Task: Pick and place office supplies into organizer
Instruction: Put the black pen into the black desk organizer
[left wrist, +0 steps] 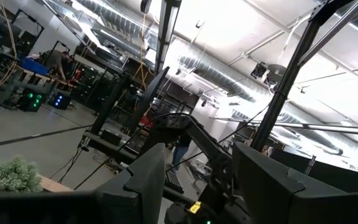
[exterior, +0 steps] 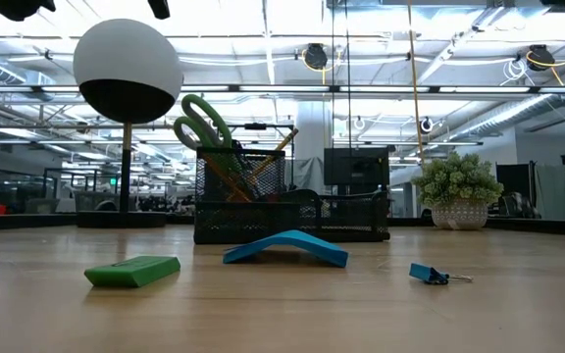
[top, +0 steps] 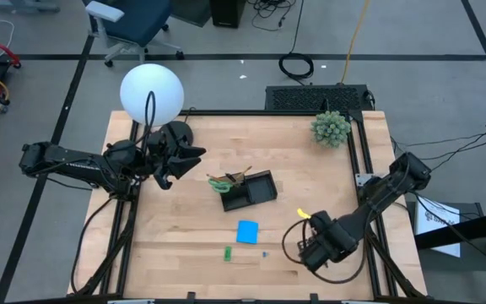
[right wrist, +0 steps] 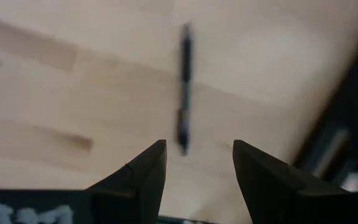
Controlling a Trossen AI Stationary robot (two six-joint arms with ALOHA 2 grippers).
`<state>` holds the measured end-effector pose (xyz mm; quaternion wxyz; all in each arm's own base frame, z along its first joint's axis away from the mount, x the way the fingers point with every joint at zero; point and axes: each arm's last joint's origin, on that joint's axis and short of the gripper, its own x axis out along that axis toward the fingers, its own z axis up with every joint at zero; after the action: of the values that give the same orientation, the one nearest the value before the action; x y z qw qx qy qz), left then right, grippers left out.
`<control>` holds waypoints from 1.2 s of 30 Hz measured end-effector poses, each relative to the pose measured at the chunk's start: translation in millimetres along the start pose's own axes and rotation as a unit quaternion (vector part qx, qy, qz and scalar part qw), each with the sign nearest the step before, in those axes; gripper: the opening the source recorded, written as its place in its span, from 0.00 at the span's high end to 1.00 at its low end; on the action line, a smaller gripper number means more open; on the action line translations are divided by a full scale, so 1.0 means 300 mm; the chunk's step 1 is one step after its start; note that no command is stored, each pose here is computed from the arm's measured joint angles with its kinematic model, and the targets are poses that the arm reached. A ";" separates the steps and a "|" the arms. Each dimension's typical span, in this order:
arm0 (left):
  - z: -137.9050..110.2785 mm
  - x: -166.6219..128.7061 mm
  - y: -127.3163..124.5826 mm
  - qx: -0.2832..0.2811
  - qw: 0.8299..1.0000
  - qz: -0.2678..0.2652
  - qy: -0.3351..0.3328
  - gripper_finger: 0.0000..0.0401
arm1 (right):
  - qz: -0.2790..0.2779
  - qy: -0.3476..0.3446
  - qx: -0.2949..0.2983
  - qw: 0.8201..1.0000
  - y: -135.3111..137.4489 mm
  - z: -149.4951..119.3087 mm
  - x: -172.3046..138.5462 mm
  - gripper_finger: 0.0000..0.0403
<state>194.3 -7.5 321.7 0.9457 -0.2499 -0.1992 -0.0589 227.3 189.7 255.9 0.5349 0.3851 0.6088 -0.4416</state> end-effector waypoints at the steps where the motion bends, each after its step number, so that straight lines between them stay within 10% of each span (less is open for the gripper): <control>1: 0.000 0.000 0.000 0.000 1.000 0.000 0.001 0.54 | 0.016 0.006 -0.006 1.000 0.001 -0.003 0.014 0.56; 8: -0.001 0.000 0.000 0.000 1.000 0.000 0.001 0.54 | 0.107 0.037 -0.030 0.993 -0.011 0.007 0.125 0.57; 36: -0.001 0.000 0.000 0.000 1.000 0.000 0.001 0.54 | 0.089 -0.068 -0.071 0.991 -0.036 0.064 0.188 0.57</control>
<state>194.3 -7.5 321.5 0.9459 -0.2499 -0.1983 -0.0586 215.7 168.0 200.7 0.6378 0.3677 0.5646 -0.3730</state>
